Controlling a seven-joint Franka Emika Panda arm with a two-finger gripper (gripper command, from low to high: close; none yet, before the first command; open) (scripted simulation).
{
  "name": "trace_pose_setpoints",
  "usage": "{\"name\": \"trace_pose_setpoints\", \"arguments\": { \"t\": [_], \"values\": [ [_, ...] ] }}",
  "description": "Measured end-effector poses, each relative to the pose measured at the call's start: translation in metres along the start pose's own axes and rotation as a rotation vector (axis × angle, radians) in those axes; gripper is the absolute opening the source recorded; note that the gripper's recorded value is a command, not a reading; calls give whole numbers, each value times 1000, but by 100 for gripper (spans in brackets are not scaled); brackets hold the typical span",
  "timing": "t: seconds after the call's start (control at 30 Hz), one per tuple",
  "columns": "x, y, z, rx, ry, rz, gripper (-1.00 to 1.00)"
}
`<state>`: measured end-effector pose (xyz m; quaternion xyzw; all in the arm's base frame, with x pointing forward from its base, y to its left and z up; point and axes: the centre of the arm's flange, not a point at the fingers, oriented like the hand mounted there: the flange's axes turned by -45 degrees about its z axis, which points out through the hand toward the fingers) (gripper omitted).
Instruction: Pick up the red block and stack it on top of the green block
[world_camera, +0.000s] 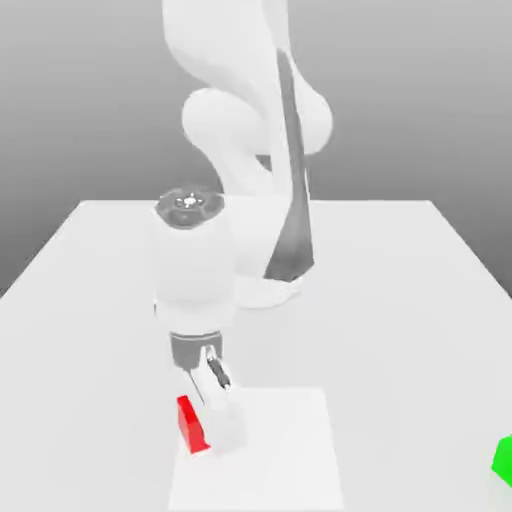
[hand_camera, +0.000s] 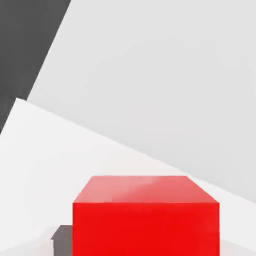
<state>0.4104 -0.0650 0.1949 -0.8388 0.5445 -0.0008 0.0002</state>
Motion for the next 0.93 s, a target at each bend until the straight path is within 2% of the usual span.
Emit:
{"name": "trace_pose_setpoints", "arguments": {
  "t": [0.07, 0.3, 0.67, 0.8, 0.83, 0.93],
  "values": [
    [-11, -13, -13, -2, 0, -82, -100],
    [-101, -101, -24, -15, 1, -685, -100],
    [-306, -184, -46, -5, -4, -1645, -100],
    [-345, -191, -8, 2, -3, -1803, -100],
    [-346, -191, 5, 1, -3, -1809, 100],
    [-346, -191, 5, 1, -3, -1809, 100]
  ]
}}
